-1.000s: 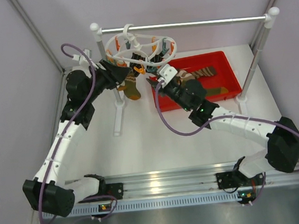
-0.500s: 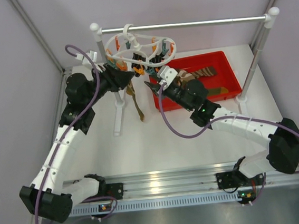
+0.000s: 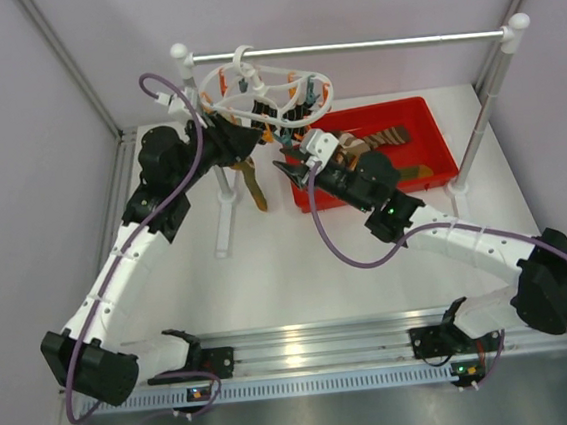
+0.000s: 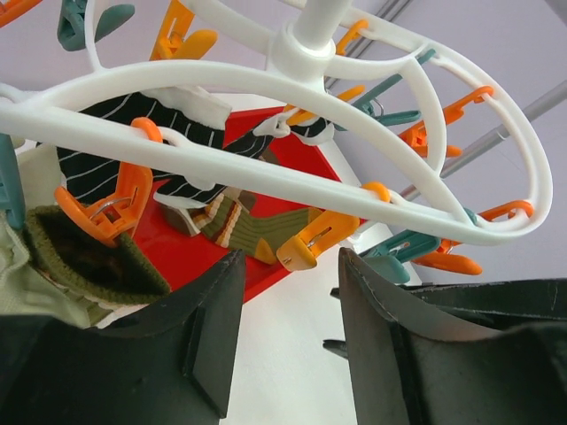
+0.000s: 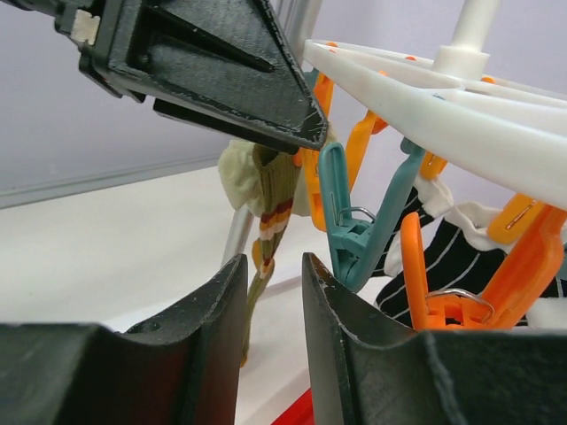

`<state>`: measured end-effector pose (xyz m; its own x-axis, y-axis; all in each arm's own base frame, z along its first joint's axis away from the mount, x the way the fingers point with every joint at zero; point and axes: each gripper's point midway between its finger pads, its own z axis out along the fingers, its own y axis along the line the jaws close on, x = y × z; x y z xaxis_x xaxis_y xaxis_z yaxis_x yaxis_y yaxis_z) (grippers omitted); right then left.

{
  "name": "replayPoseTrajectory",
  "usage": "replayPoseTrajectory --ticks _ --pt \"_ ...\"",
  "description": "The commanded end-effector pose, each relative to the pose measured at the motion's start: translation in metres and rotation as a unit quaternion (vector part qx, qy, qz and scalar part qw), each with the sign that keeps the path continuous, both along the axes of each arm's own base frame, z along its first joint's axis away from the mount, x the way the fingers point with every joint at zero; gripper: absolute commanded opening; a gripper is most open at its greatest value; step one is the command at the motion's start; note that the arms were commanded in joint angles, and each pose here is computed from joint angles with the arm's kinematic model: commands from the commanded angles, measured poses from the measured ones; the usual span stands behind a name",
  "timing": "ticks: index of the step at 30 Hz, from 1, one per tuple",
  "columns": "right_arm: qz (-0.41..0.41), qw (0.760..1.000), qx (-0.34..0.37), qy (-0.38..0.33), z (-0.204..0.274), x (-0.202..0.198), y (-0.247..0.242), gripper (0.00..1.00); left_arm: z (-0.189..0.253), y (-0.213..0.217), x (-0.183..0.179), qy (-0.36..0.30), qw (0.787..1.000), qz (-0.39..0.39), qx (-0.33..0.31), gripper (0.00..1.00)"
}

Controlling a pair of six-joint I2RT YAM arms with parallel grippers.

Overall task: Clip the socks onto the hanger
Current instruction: Clamp the sock onto the hanger, then open the clamp at the hanger.

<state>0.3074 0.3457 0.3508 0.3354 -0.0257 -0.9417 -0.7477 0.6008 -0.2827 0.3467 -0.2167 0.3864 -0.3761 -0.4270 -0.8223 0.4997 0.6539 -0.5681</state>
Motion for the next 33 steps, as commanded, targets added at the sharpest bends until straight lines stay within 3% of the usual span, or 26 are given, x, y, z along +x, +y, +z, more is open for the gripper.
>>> replayPoseTrajectory --ticks 1,6,10,14,24,33 --pt "0.029 0.999 0.019 -0.023 0.023 -0.013 0.003 0.31 0.028 0.001 0.005 -0.033 0.999 0.014 -0.010 0.50" --pt "0.018 0.999 0.029 -0.027 0.033 -0.006 0.005 0.31 0.024 0.002 0.007 -0.026 0.999 0.020 -0.008 0.39" --pt "-0.001 0.999 0.035 -0.026 0.038 0.005 0.005 0.32 0.023 0.003 0.006 -0.028 0.999 0.019 -0.003 0.23" --pt "-0.016 0.999 0.038 -0.025 0.039 0.018 0.002 0.33 0.025 0.004 0.003 -0.033 0.999 0.017 0.003 0.13" --pt "-0.033 0.998 0.033 -0.029 0.044 0.034 -0.010 0.42 0.025 0.001 -0.002 -0.031 1.000 0.004 0.002 0.00" --pt "0.055 0.998 -0.020 -0.013 0.019 -0.013 -0.011 0.39 0.024 0.001 0.000 -0.029 1.000 0.005 0.002 0.00"
